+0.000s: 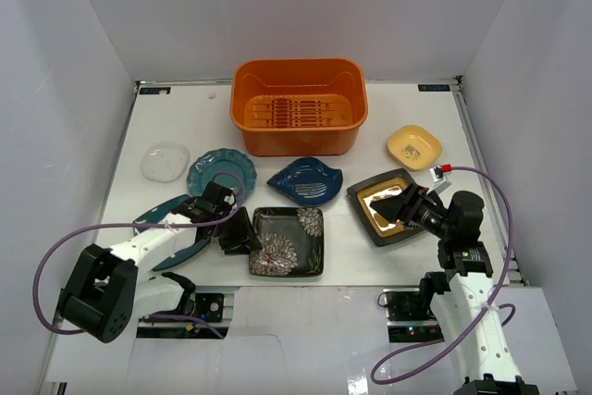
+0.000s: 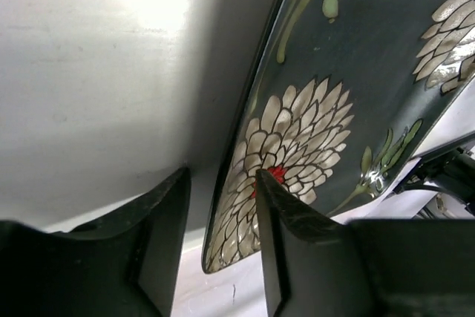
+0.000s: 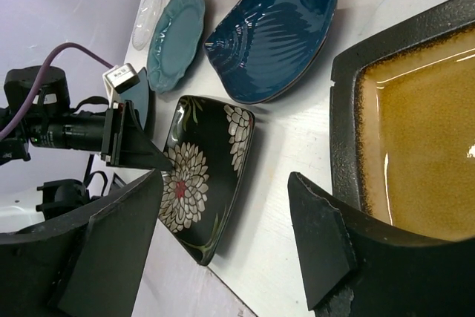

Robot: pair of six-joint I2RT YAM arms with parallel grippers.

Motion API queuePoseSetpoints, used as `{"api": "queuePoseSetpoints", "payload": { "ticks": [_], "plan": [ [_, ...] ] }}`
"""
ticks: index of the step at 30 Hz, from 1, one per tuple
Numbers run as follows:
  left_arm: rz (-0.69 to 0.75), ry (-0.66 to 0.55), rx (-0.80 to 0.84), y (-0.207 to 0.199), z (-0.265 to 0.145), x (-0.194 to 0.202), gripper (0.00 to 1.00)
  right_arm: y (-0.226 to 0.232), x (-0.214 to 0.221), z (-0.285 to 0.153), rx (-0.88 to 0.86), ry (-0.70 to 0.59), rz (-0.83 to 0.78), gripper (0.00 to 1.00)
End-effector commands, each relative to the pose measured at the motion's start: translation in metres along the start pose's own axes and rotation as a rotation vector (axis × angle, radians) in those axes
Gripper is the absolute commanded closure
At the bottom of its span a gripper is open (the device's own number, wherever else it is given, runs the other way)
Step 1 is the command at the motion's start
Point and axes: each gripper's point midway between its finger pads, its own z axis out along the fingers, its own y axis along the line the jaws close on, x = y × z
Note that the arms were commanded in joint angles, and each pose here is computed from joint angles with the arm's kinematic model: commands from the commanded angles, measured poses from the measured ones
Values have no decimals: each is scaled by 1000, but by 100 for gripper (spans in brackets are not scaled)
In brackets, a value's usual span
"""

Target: Place the plates into the plastic bin on the countertop

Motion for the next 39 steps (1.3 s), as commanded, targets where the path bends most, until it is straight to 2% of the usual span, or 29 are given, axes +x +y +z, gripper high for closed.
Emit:
{"api": "queuePoseSetpoints", "payload": {
  "ticks": [1, 2, 8, 11, 12, 19, 23, 27, 31, 37, 38, 39],
  "plan": [
    [8, -25, 11, 0, 7, -4, 50, 12, -7, 1, -52, -22, -32, 26],
    [9, -28, 9, 0, 8, -4, 55, 12, -8, 1, -55, -23, -33, 26],
    [-5, -33, -10, 8, 16, -2, 69, 11, -5, 1, -59, -28, -22, 27],
    [-1, -40, -12, 9, 18, -2, 95, 11, -4, 1, -61, -25, -16, 27],
    [5, -42, -12, 9, 16, -3, 100, 11, -4, 1, -61, -25, -19, 27],
    [68, -66, 153, -31, -22, -1, 100, 17, -9, -2, -54, -26, -30, 27],
    [131, -154, 333, -76, -74, -5, 100, 16, -9, -4, -39, -35, -21, 27],
    [158, -179, 491, -120, -121, -6, 100, 12, -9, -4, -15, -43, -7, 27],
    [207, -293, 641, -178, -179, -32, 100, 6, -13, -3, 24, -51, -5, 27],
    [258, -437, 741, -247, -226, -88, 100, -1, -17, -1, 65, -63, 7, 29],
    [262, -441, 735, -256, -219, -102, 100, 1, -18, 0, 53, -64, 1, 29],
    [282, -482, 758, -265, -235, -106, 100, 3, -14, 1, 44, -47, 4, 29]
  ]
}}
